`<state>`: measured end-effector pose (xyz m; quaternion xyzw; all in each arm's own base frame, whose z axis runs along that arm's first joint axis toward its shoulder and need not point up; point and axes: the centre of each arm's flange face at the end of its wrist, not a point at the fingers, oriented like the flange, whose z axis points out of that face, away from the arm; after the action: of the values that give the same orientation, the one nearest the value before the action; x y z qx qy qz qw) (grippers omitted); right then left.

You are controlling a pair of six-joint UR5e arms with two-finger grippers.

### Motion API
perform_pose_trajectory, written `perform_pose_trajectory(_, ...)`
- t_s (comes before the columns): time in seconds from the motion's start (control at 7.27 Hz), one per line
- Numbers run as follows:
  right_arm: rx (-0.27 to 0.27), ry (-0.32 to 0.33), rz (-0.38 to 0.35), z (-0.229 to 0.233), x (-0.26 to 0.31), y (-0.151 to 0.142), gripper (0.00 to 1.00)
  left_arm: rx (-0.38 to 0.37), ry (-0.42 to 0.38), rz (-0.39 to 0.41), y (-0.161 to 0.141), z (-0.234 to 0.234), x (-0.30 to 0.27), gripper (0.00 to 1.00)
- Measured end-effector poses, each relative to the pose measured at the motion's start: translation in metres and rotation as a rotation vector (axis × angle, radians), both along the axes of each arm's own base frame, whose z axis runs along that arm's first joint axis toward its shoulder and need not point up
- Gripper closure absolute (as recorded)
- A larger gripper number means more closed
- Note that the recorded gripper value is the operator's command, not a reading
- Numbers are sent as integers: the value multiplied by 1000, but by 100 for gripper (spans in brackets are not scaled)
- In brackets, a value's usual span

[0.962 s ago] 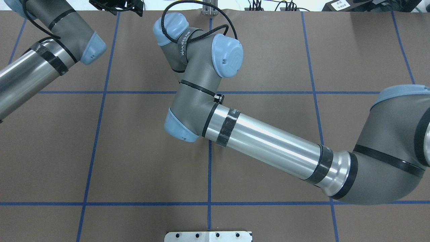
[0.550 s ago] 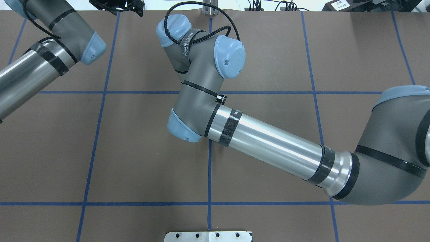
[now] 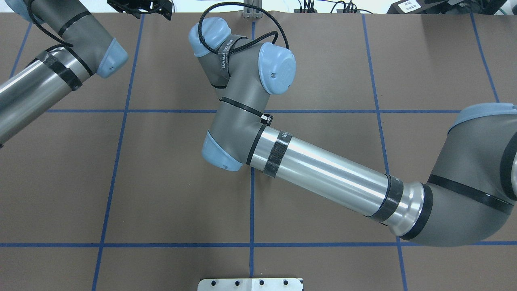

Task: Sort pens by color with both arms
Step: 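Lower the right gripper into the cup and close on the green marker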

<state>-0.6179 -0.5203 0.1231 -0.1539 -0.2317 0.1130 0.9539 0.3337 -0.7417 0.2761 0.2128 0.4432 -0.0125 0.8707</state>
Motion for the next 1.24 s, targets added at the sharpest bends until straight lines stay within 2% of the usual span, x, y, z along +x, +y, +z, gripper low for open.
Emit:
perform_pose_trajectory(0.41,5,-6,4,-10,9,3,88,-1,-1,0,0,1,0,0)
perform_pose_trajectory(0.96,8,-11,6,-16,16,8,81,-3,-3,0,0,4,0,0)
perform_pose_trajectory(1.24,8,-8,6,-14,16,9,66,-4,-3,1,0,4,0,0)
